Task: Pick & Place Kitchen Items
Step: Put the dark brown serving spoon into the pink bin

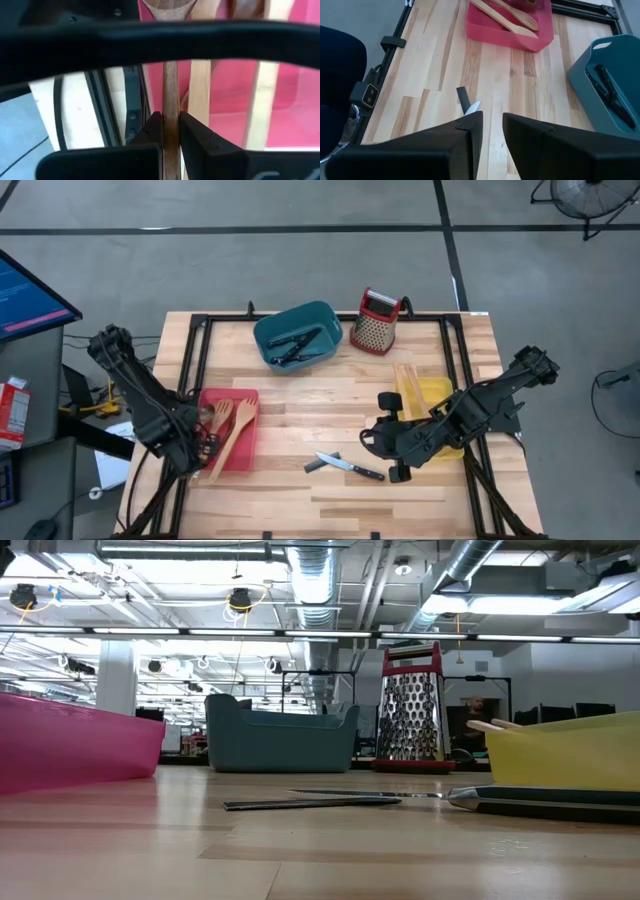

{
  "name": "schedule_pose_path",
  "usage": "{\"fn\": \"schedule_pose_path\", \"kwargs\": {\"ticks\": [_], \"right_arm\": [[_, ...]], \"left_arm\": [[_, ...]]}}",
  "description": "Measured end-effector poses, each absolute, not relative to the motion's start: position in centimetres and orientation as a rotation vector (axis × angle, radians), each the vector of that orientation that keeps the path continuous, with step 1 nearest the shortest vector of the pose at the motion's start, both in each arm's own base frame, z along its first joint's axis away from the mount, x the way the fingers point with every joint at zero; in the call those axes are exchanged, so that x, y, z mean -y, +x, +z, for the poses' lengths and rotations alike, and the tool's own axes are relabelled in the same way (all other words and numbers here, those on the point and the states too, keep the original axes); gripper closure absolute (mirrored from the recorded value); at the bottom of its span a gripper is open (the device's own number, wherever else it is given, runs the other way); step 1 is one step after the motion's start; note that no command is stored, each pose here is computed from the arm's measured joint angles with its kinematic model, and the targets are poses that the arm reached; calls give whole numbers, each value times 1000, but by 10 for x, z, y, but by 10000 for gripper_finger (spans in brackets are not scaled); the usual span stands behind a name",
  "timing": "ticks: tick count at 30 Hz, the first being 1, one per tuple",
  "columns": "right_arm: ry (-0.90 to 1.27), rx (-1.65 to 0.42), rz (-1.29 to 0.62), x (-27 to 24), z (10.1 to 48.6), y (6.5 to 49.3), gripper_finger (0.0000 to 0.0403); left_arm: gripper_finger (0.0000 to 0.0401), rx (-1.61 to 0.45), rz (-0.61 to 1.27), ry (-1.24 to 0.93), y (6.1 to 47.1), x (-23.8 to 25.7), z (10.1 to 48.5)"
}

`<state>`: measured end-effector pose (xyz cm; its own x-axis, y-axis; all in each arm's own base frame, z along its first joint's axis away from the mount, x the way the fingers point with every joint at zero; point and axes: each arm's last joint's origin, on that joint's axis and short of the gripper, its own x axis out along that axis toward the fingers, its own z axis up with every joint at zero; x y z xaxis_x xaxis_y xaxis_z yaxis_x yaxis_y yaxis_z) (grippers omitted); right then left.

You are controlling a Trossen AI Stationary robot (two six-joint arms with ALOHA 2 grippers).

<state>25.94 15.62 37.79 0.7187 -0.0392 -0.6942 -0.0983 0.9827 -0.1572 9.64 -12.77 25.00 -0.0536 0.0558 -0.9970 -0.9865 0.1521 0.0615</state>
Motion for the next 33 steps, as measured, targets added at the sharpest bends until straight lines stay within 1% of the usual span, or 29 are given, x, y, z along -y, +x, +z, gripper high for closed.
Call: {"fn": "schedule_pose_path", "kwargs": {"ticks": [24, 33], "right_arm": [[-192, -769, 37, -157, 378, 259, 316], [-192, -769, 37, -157, 378, 259, 316]], "left_arm": [[383, -1209, 1227, -1056, 104, 114, 214], [383, -1227, 1203, -1044, 106, 111, 207]]}}
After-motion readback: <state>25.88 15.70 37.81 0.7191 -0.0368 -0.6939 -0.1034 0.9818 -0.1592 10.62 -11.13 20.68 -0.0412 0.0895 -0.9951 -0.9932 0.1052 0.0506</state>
